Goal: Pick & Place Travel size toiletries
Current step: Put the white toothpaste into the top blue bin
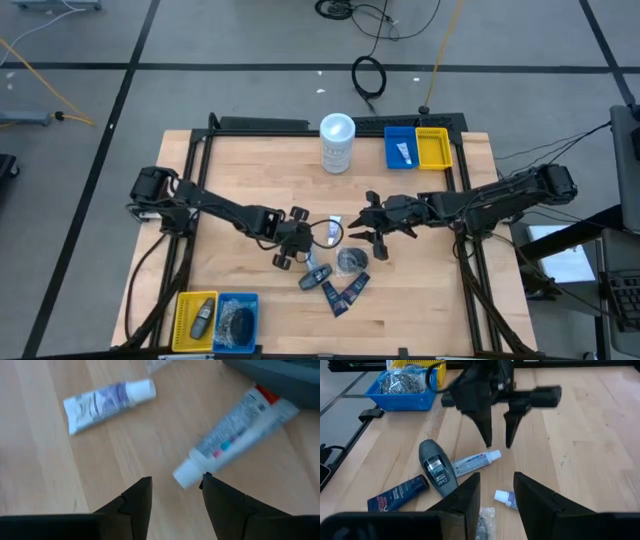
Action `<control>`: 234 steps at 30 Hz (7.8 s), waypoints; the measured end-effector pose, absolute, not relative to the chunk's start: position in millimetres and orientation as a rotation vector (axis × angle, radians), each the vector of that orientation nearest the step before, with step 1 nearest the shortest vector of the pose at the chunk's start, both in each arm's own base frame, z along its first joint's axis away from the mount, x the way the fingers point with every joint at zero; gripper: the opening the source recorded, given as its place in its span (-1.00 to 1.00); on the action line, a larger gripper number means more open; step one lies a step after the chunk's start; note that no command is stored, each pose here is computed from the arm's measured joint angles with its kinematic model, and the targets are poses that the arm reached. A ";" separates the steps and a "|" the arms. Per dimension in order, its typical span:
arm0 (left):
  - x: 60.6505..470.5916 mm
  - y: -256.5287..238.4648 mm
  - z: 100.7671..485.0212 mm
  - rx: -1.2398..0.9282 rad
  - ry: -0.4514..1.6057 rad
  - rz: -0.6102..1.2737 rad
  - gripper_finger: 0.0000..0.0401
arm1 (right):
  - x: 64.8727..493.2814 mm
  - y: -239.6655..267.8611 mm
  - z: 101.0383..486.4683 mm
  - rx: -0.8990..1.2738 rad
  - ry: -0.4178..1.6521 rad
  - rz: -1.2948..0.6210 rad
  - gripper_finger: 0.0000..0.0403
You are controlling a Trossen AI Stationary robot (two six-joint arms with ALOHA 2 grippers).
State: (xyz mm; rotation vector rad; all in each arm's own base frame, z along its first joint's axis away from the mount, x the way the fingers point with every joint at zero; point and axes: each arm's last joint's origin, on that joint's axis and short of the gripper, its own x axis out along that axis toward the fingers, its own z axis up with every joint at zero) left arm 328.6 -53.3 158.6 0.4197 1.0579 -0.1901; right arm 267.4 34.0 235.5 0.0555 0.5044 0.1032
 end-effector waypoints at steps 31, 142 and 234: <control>340.2 -52.9 151.0 0.298 0.992 -0.186 -0.29 | 266.9 34.0 234.4 0.058 0.517 0.101 -0.46; 345.4 -83.8 248.3 -0.073 0.419 0.277 -0.96 | 287.8 34.1 240.2 0.018 0.302 0.065 -0.48; 305.6 -81.6 271.2 -0.062 0.560 0.281 -0.09 | 206.7 -30.1 266.2 -0.009 0.526 -0.744 -0.75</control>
